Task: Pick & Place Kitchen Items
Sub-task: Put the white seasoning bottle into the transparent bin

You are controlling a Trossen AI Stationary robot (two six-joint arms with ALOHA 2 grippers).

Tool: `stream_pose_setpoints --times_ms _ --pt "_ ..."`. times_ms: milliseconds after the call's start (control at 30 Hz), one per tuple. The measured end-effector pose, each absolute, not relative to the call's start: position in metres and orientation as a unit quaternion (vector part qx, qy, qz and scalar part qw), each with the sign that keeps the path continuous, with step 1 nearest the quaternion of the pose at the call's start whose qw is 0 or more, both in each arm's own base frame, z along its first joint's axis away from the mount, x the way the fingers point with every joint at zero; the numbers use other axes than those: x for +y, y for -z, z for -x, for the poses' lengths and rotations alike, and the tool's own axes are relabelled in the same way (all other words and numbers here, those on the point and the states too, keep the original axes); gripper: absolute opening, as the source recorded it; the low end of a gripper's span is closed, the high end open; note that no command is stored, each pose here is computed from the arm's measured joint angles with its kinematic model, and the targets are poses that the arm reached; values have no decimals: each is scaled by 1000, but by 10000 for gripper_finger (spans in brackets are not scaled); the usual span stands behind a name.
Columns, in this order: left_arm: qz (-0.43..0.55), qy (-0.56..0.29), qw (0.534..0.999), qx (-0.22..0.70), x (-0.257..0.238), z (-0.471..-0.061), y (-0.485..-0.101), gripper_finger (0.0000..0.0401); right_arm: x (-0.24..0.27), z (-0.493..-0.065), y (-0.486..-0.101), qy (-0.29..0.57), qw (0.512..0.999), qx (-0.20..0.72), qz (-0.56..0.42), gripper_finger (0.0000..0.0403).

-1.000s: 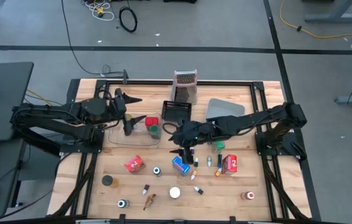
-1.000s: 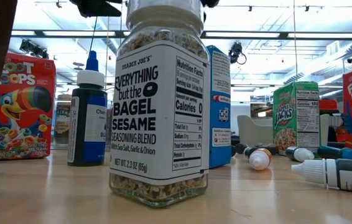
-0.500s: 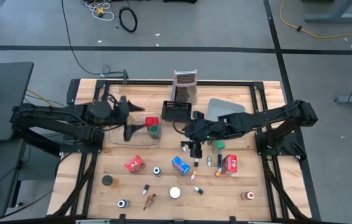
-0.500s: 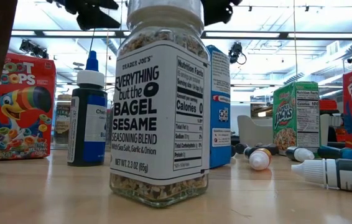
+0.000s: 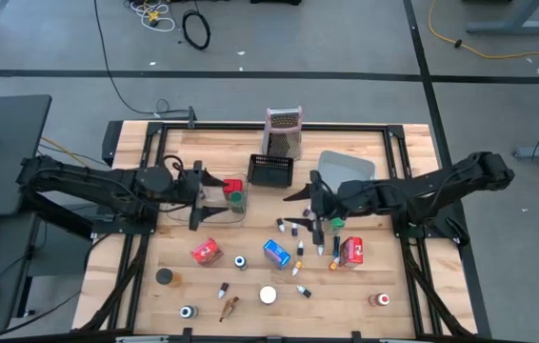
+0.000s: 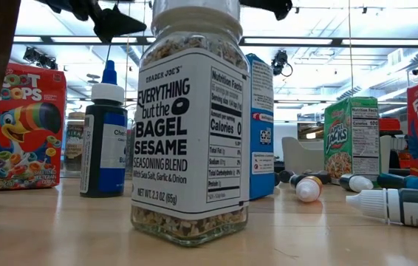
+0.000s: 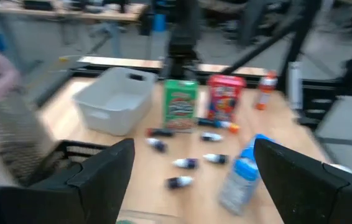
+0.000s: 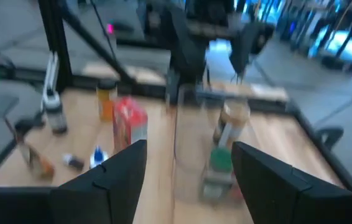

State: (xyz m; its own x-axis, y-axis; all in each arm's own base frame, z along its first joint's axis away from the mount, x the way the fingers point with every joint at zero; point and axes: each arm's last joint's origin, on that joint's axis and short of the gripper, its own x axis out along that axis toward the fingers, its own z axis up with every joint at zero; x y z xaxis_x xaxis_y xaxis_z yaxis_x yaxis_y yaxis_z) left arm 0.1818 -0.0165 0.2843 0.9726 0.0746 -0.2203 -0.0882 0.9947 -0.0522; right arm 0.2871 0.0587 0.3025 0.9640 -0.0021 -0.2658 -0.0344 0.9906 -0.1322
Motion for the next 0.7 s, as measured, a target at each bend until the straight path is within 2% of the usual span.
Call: stream_pose_setpoints --times_ms 200,533,600,700 --pt "61 -100 986 122 -13 -181 -281 341 58 -291 -295 -6 991 104 79 247" --pt "125 -76 976 161 -18 -178 -268 341 61 -304 -281 -4 993 111 43 247" --pt "124 -68 977 157 -21 -179 -268 341 63 -307 -277 -39 992 117 39 247" --pt "139 -57 978 142 -25 -179 -271 341 75 -308 -271 -177 976 120 49 247"
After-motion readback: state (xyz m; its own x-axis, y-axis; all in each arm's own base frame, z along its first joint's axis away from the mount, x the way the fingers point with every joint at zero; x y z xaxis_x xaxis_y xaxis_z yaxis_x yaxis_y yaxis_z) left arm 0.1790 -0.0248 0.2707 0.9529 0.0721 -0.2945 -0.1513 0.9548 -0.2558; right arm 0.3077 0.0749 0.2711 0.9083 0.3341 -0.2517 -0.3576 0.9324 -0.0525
